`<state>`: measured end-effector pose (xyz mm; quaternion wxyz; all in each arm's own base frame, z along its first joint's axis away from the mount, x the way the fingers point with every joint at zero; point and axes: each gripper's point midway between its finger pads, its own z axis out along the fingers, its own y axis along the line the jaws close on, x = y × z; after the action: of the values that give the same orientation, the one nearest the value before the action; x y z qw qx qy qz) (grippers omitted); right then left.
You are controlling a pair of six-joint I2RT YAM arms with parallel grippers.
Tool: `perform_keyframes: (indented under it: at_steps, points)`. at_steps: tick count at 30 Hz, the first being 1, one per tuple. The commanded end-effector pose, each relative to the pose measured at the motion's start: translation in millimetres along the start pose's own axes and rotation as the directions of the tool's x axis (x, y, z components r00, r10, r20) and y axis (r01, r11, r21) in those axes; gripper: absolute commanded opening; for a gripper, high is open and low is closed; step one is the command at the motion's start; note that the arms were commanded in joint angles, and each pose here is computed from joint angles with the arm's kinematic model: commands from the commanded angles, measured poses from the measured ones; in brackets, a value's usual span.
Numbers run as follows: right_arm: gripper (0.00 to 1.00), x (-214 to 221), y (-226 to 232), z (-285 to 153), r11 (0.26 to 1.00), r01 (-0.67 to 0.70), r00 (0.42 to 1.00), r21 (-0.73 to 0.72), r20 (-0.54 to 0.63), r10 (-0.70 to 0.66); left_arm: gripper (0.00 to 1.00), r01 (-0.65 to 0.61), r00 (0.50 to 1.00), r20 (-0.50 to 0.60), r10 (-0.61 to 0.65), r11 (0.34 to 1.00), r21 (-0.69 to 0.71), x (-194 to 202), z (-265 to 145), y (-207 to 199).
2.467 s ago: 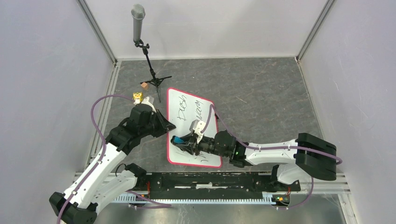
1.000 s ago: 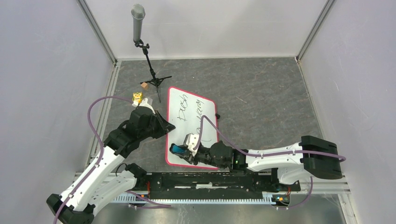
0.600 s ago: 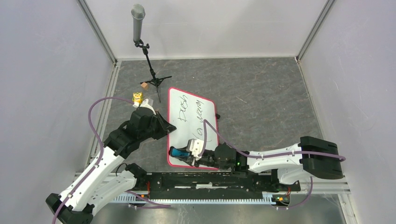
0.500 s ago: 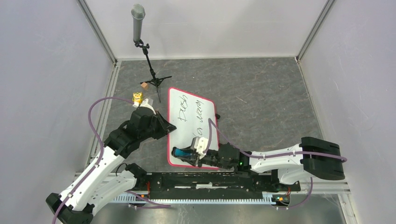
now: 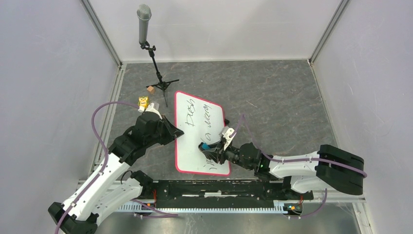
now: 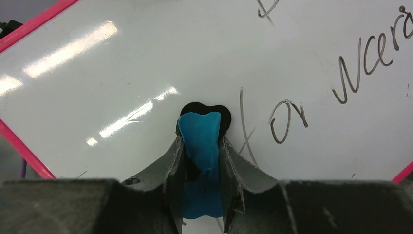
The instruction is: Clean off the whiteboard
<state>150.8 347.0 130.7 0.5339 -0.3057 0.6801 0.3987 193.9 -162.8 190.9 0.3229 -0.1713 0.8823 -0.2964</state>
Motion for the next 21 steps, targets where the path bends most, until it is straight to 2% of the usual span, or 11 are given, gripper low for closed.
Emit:
perform_keyframes:
  at_steps: [1,4,10,16,21]
  points:
    - [0.22,66.7,-20.3,-22.5,0.997,0.033,0.969,0.067,-0.246,-0.016,0.25,0.041,0.999,-0.013,-0.040,0.999,0.007,5.6,-2.2,1.4]
    - [0.22,60.1,-20.1,-23.7,0.997,0.033,0.974,0.068,-0.228,-0.016,0.44,0.028,0.999,-0.036,-0.027,0.999,0.021,11.5,-5.7,2.3]
    - [0.22,57.8,-18.9,-27.9,0.998,0.033,0.978,0.055,-0.210,-0.021,0.58,-0.022,0.992,-0.123,0.027,0.999,0.043,29.6,-15.1,5.7]
    - [0.22,52.3,-19.7,-29.7,0.996,0.079,0.977,0.041,-0.201,-0.070,0.55,-0.037,0.975,-0.213,0.058,0.994,0.102,50.6,-15.4,3.9]
    - [0.22,59.0,-20.7,-36.5,0.997,0.071,0.979,0.036,-0.193,-0.063,0.39,-0.005,0.971,-0.235,0.040,0.989,0.151,61.9,-10.1,-0.2]
